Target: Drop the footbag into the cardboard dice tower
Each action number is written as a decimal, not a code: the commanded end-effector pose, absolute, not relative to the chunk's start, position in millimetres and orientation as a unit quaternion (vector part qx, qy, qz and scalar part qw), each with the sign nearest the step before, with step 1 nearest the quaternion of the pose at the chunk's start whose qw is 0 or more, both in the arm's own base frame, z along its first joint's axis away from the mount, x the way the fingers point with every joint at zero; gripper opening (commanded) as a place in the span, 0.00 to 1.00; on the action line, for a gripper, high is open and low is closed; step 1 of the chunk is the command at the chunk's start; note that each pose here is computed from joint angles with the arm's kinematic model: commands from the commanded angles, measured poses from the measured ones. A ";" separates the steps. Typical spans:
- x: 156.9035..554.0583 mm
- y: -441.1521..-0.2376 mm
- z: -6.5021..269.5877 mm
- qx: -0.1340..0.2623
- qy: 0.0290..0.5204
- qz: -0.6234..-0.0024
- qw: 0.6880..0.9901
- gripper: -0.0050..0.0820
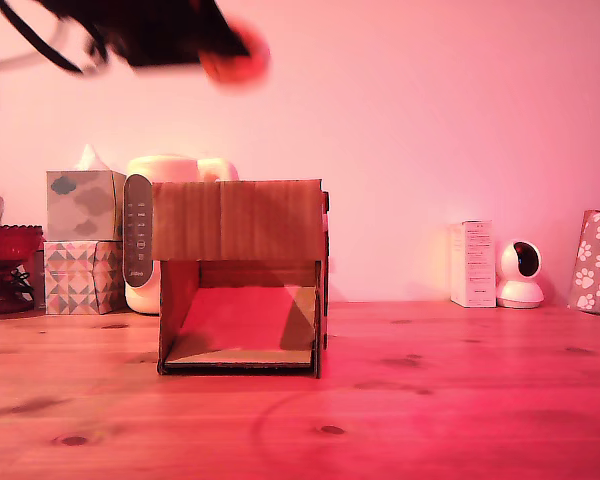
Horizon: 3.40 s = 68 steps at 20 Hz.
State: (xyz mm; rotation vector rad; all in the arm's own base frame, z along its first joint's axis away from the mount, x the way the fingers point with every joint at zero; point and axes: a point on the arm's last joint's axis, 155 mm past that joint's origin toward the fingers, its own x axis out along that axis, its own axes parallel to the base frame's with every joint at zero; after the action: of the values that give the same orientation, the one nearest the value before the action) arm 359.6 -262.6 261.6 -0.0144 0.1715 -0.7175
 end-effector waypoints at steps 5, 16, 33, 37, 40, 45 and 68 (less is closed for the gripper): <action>397.9 -275.3 242.7 0.032 0.152 -0.346 0.925 0.15; 426.4 -271.7 218.9 0.058 0.181 -0.332 0.924 0.15; 393.4 -251.5 203.5 0.069 0.266 -0.325 0.905 0.06; 379.6 -250.3 212.9 0.051 0.270 -0.338 0.900 0.04; 369.4 -243.1 219.8 0.045 0.247 -0.341 0.906 0.04; 349.4 -232.6 218.3 0.021 0.215 -0.345 0.913 0.04; 254.4 -180.2 85.7 -0.038 0.315 -0.317 0.894 0.04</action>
State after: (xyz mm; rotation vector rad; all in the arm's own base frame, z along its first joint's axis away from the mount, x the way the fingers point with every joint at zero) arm 258.0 -181.7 93.9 -0.0793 0.6321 -0.6589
